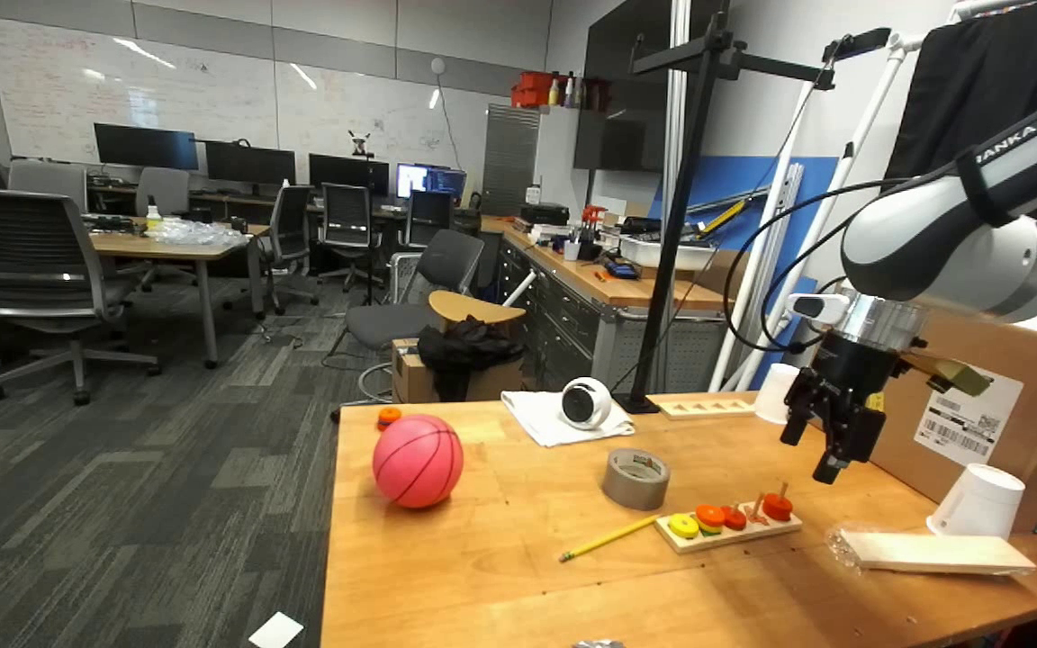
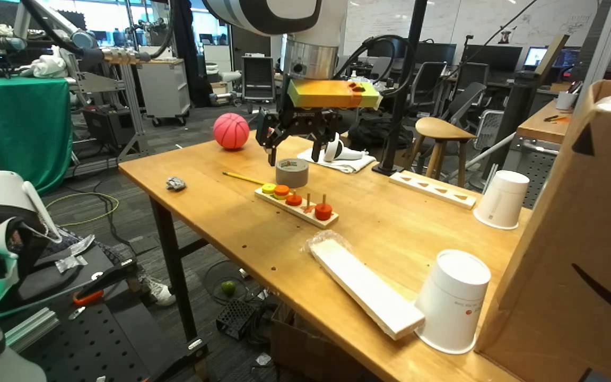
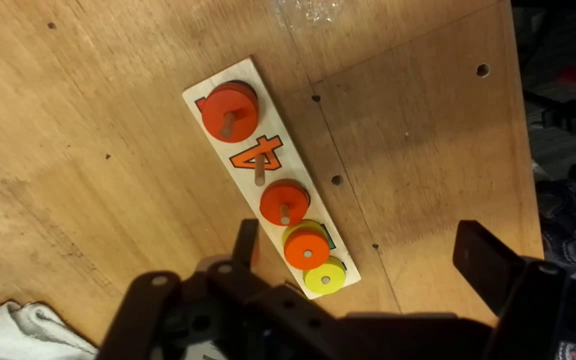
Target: Move the right and middle blocks blocks to the first right position, respectively
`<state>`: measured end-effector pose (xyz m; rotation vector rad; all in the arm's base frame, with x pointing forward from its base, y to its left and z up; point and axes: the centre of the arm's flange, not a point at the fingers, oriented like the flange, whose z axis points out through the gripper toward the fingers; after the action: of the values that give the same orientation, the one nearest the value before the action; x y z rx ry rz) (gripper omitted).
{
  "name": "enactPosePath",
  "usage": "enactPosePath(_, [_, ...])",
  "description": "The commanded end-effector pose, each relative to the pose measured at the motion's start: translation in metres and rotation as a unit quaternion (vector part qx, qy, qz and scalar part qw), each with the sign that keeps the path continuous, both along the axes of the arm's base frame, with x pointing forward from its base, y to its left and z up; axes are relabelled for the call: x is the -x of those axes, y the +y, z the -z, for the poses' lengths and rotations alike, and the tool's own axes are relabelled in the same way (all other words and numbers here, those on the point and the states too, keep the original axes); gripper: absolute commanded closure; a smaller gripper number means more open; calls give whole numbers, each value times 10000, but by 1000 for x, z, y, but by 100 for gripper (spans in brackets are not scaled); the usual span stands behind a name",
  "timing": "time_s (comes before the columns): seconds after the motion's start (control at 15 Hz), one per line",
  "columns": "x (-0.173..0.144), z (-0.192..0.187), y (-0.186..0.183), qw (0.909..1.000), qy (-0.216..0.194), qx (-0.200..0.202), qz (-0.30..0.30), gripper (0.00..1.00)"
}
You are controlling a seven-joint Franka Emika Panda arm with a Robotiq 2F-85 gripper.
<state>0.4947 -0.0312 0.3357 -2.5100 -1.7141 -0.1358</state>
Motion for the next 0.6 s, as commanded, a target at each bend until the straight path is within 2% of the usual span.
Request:
enactPosePath(0.0, [7, 1, -1, 9998, -122, -20, -142, 0])
enactPosePath(0.2, [10, 6, 11, 9959, -390, 28, -811, 0])
enactPosePath(0.53, [-4, 12, 32, 9811, -654, 32, -1822, 0])
